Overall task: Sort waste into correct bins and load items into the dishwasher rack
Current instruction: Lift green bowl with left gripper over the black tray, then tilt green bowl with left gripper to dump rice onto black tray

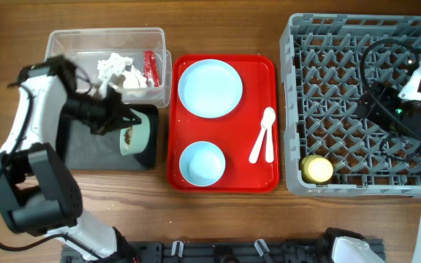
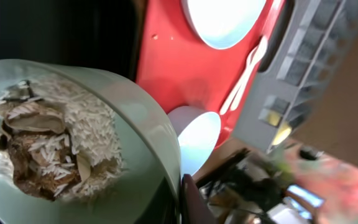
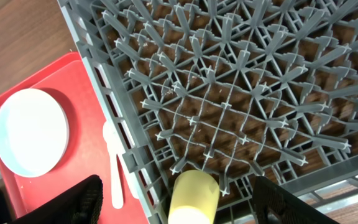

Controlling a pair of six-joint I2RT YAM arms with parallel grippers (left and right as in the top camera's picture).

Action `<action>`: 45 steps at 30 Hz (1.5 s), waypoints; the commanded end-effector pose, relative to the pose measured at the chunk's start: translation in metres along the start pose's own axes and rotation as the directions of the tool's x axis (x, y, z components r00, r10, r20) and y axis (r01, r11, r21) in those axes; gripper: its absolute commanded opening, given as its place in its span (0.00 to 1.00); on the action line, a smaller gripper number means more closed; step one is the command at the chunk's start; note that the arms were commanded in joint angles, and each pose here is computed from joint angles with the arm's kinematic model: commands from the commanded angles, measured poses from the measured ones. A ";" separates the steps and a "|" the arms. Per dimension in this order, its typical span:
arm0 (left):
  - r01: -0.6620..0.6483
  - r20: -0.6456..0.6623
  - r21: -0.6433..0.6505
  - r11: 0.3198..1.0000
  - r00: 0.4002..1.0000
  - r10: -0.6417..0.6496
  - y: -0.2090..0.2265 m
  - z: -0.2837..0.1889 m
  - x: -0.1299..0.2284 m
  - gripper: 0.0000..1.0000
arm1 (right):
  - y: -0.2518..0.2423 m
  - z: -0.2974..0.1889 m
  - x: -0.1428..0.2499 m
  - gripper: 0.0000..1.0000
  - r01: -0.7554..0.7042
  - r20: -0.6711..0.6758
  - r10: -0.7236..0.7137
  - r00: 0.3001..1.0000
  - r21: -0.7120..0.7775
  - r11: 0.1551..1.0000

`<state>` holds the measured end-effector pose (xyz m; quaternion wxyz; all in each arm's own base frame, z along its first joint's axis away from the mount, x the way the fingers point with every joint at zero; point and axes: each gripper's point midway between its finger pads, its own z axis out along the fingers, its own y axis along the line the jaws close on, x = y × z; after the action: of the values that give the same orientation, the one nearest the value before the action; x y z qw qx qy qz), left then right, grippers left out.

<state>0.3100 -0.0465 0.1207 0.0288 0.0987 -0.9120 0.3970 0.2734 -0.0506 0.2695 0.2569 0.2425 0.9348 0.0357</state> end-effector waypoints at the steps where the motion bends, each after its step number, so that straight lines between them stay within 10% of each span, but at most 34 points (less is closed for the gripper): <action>1: 0.005 0.105 0.255 0.967 0.994 -0.033 -0.008 -0.020 -0.005 0.04 | 0.001 0.000 -0.001 0.79 0.015 -0.002 -0.015 1.000 -0.009 1.000; 17: 0.178 0.187 0.546 0.819 0.927 -0.326 0.003 -0.086 -0.003 0.04 | 0.001 0.000 -0.001 0.79 0.015 -0.001 -0.015 1.000 -0.010 1.000; 45: 0.131 0.209 0.738 0.663 0.889 -0.408 -0.020 -0.119 -0.019 0.04 | 0.001 0.000 -0.002 0.79 0.015 0.001 -0.015 1.000 -0.011 1.000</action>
<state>0.3272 0.0264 0.2066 -0.1039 0.3053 -0.6692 0.6694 0.2735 -0.0506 0.2696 0.2571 0.2425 0.9348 0.0357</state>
